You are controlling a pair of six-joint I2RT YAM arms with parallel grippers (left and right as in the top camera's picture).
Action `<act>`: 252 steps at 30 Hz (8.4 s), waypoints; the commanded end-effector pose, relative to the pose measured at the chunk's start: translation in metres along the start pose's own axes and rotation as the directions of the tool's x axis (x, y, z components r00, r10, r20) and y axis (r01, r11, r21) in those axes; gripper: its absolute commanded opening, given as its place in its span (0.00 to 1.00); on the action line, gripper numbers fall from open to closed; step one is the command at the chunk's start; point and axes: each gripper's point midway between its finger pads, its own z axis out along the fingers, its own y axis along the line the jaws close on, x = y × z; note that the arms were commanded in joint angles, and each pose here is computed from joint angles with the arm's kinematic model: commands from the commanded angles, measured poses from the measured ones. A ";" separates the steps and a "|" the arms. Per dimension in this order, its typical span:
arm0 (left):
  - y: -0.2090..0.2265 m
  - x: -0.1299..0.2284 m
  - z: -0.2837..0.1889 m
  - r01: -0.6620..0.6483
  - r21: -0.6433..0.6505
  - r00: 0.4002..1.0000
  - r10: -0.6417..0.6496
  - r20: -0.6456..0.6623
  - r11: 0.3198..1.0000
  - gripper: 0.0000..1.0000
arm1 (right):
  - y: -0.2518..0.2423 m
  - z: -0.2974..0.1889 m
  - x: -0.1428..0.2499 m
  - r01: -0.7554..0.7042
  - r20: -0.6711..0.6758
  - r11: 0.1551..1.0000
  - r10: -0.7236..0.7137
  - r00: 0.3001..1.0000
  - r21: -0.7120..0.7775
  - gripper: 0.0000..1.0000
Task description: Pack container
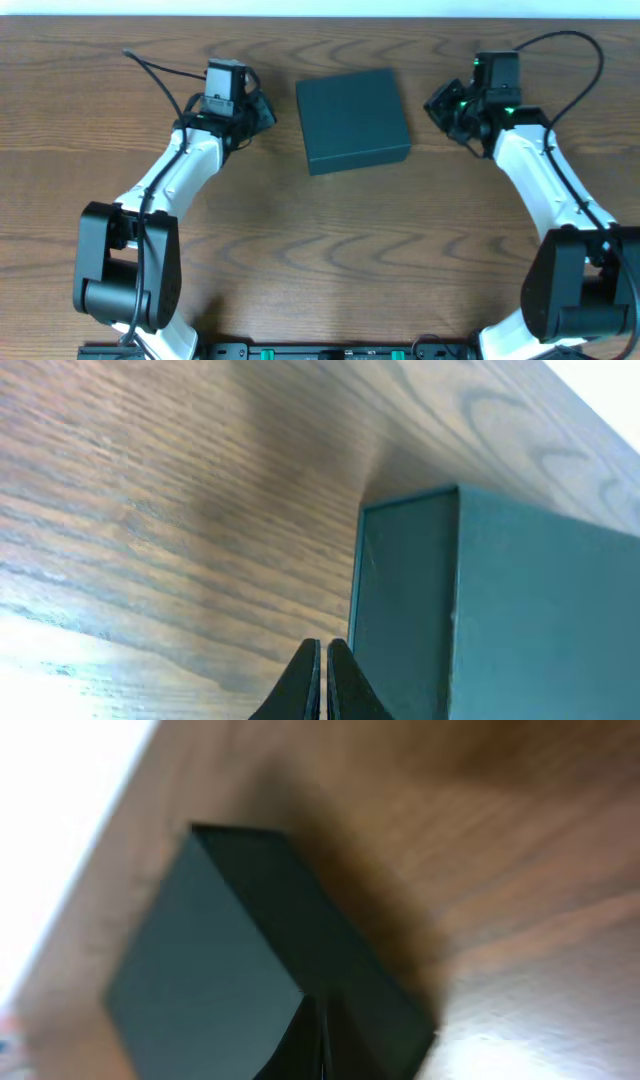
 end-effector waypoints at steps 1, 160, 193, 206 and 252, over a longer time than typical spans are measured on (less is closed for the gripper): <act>-0.004 0.002 0.007 -0.036 -0.029 0.999 0.036 0.008 0.999 0.06 | -0.010 0.020 0.007 0.102 0.004 0.991 -0.103 0.995 0.091 0.02; 0.032 -0.017 -0.031 -0.159 -0.271 0.978 0.113 -0.175 0.950 0.06 | 0.001 -0.014 0.031 0.180 -0.142 0.984 -0.176 0.974 0.012 0.02; 0.002 0.101 -0.438 -0.630 -0.060 0.765 0.631 0.127 0.775 0.95 | -0.050 -0.350 0.141 0.776 0.158 0.631 -0.766 0.623 0.000 0.99; 0.021 0.191 -0.504 -0.715 0.026 0.656 0.658 0.370 0.699 0.95 | -0.089 -0.422 0.225 0.846 0.483 0.527 -0.724 0.493 -0.074 0.99; 0.110 0.101 -0.166 -0.439 -0.162 0.732 0.457 0.506 0.884 0.95 | -0.117 -0.159 0.105 0.677 0.656 0.736 -0.512 0.554 0.004 0.99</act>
